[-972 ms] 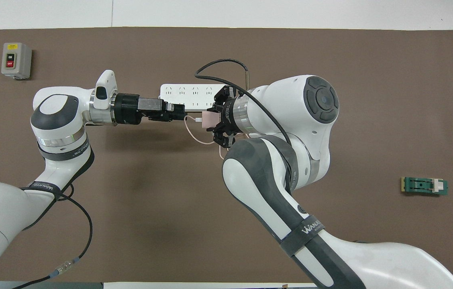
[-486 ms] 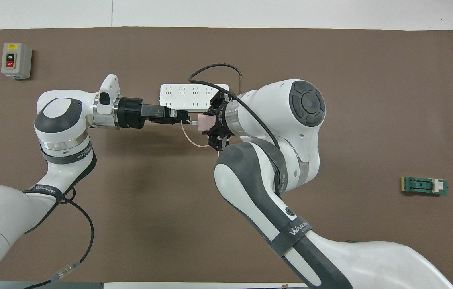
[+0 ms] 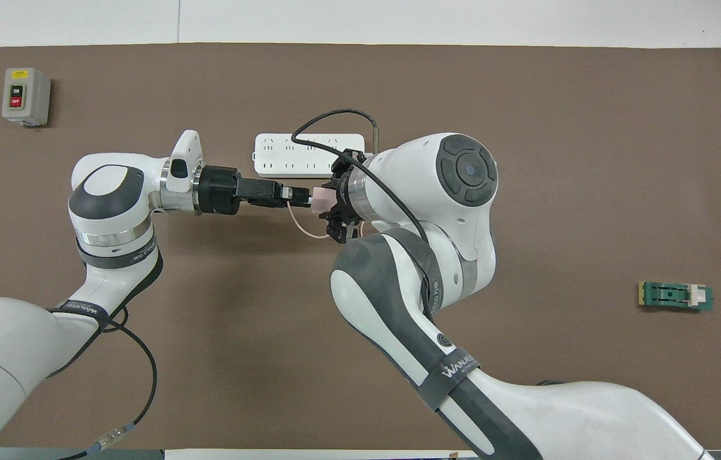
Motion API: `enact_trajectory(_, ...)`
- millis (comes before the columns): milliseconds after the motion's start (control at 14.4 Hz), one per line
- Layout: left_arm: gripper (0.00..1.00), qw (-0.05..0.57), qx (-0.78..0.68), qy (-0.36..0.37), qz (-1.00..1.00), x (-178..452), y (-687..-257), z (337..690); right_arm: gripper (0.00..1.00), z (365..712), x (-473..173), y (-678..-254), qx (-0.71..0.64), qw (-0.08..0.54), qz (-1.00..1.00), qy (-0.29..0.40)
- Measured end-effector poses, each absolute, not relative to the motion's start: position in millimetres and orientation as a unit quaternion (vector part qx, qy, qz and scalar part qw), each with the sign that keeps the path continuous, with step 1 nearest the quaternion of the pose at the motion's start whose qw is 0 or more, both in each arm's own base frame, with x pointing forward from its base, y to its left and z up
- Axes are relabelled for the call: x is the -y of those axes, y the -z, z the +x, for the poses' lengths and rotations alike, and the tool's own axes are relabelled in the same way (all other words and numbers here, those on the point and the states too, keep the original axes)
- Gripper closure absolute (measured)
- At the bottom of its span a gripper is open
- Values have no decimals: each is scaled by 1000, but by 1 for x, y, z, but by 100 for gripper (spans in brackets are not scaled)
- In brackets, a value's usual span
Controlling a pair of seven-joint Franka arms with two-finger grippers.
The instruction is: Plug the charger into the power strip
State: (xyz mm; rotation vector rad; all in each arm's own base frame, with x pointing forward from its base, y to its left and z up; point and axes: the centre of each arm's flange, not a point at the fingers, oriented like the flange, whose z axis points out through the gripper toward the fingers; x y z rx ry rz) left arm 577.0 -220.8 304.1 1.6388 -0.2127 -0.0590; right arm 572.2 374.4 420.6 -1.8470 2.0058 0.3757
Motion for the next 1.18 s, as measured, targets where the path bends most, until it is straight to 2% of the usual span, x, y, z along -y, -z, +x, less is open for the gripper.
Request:
enact_trajectory(69, 7, 677, 93, 27, 730, 221, -303, 576, 53, 573, -375, -422, -715, 195, -658, -134)
enact_trajectory(208, 26, 677, 92, 27, 730, 219, -302, 575, 53, 573, -375, -424, -714, 196, -658, -133)
enact_trajectory(278, 30, 676, 91, 27, 731, 219, -302, 575, 53, 573, -375, -424, -714, 197, -658, -133)
enact_trajectory(764, 31, 675, 82, 15, 733, 218, -305, 576, 53, 573, -377, -426, -714, 198, -659, -133)
enact_trajectory(902, 34, 676, 81, 14, 733, 218, -305, 577, 53, 571, -382, -428, -716, 199, -655, -135)
enact_trajectory(972, 43, 676, 80, 14, 733, 218, -305, 577, 53, 570, -384, -430, -717, 200, -653, -136)
enact_trajectory(1041, 43, 676, 80, 14, 733, 218, -305, 577, 53, 570, -386, -431, -718, 200, -652, -137)
enact_trajectory(1180, 57, 678, 81, 13, 730, 218, -308, 577, 53, 570, -386, -429, -719, 199, -652, -136)
